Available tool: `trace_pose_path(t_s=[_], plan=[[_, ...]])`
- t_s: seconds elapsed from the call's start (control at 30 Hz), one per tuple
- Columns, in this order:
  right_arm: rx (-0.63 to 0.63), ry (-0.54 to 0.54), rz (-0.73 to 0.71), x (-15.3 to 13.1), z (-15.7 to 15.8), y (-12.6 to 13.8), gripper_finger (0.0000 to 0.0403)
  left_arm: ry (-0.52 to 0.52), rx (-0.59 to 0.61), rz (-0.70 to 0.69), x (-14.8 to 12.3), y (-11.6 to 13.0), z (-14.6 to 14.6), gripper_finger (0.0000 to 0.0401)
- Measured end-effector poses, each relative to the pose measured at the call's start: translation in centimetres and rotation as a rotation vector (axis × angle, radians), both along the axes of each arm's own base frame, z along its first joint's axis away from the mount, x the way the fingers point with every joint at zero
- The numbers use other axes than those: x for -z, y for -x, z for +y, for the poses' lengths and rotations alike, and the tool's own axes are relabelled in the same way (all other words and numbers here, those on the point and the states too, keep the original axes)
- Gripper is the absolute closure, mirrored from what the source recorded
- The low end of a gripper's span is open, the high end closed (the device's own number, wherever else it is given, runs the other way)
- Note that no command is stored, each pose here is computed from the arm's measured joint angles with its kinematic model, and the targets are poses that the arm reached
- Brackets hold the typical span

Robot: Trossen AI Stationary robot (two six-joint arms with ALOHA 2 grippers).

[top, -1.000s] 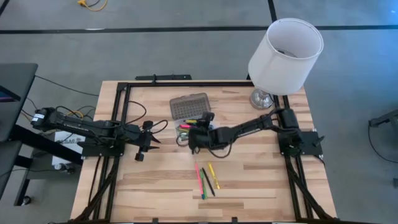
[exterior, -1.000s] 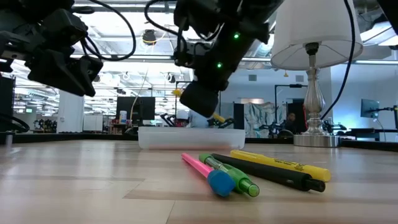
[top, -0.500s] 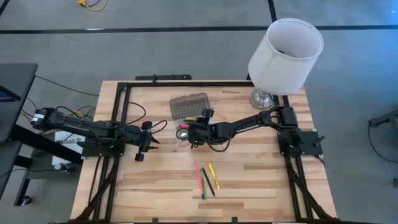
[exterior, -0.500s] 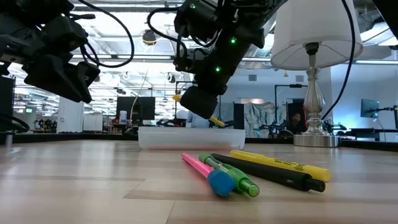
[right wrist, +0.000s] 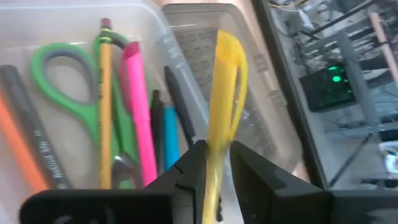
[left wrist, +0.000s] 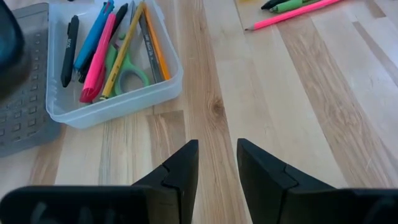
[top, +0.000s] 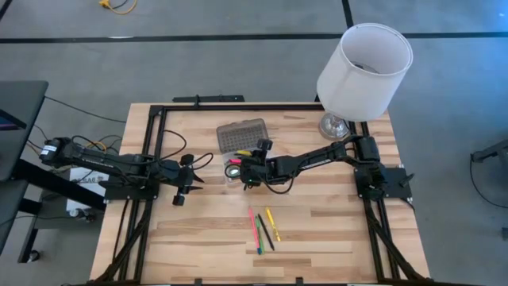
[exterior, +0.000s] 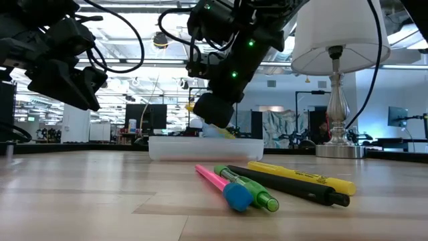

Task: Pick & place school supplies into a supply box
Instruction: Put the right yellow marker into the transparent supply box, then put the pink pencil into the transparent supply box

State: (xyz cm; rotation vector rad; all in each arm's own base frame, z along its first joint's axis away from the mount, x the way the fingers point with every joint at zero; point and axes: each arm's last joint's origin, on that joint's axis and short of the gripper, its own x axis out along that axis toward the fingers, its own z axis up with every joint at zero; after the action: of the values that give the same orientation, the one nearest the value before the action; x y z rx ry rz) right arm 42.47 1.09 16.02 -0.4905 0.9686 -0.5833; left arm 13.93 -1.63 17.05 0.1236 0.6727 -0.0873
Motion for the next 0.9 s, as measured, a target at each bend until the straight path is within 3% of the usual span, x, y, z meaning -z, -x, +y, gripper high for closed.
trace_pose_path(t_s=[0.2, 0.4, 0.7, 0.9], plan=[[-0.026, -0.040, 0.003, 0.1, 0.2, 0.0, 0.0302, -0.001, 0.000, -0.001, 0.0, 0.0, 0.0, 0.0296], [-0.072, 0.000, 0.026, -0.2, 1.6, 0.1, 0.0267, -0.018, 0.009, -0.017, -0.1, -0.1, 0.0, 0.0296], [-0.092, 0.127, 0.040, -4.0, 7.6, 1.5, 0.0256, -0.053, 0.052, -0.118, -0.9, -0.7, -0.1, 0.0296], [-0.066, 0.077, 0.046, -5.7, 12.1, 4.3, 0.0269, -0.067, 0.088, -0.219, -1.8, -1.1, -0.2, 0.0296]])
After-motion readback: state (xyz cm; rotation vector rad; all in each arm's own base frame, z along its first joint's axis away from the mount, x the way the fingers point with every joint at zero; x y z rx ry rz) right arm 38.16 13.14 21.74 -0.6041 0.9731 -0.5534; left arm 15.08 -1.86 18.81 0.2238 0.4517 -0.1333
